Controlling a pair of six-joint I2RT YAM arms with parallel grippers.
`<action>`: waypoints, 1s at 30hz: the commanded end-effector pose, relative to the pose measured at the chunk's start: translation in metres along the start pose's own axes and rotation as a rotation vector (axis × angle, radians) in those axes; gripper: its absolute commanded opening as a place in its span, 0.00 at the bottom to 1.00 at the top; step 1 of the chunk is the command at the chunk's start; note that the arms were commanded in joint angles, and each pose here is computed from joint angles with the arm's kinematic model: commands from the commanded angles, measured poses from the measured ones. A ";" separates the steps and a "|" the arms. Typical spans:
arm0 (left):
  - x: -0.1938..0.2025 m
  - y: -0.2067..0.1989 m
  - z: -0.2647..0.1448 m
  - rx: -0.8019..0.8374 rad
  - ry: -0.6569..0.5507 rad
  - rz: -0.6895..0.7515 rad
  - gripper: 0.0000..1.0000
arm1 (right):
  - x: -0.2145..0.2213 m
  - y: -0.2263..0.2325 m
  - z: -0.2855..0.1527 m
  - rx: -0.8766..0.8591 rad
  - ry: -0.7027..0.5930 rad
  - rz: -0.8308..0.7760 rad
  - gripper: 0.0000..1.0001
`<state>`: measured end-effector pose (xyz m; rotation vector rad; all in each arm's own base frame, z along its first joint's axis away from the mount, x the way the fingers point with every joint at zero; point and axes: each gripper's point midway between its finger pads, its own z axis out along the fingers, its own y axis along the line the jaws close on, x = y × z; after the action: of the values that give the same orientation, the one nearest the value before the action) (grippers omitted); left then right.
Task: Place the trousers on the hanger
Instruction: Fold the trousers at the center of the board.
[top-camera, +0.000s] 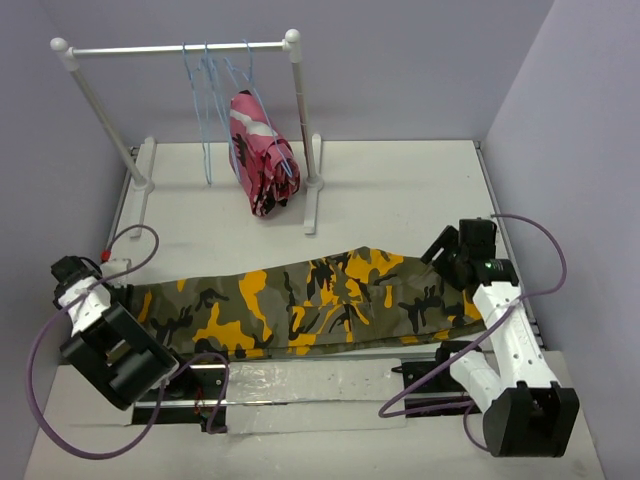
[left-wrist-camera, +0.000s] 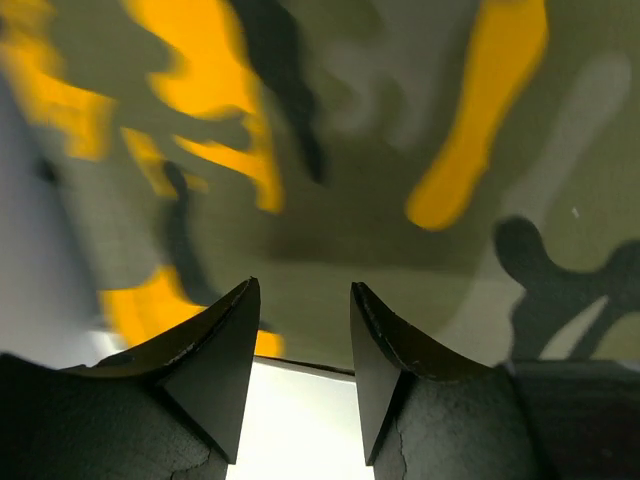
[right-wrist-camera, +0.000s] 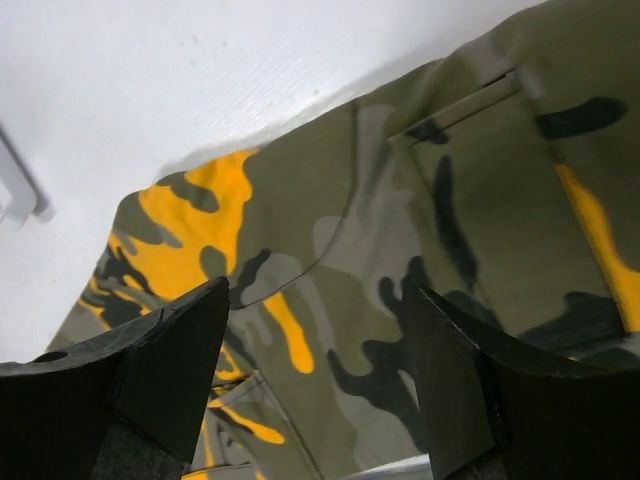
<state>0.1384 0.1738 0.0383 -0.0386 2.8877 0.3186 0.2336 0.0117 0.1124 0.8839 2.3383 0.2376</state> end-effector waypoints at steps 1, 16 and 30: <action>-0.021 0.018 0.004 -0.069 -0.062 -0.026 0.50 | 0.025 0.016 0.025 -0.077 0.111 0.093 0.77; -0.099 0.011 0.059 -0.104 -0.100 -0.025 0.49 | -0.034 -0.001 0.142 0.205 0.178 0.135 0.75; -0.154 -0.015 0.049 -0.077 -0.103 0.053 0.50 | -0.172 0.063 0.138 0.182 -0.037 -0.020 0.75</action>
<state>0.3013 0.1725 0.0208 0.0742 2.7847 0.4325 0.4527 -0.0402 0.0664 1.0148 2.4231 0.0935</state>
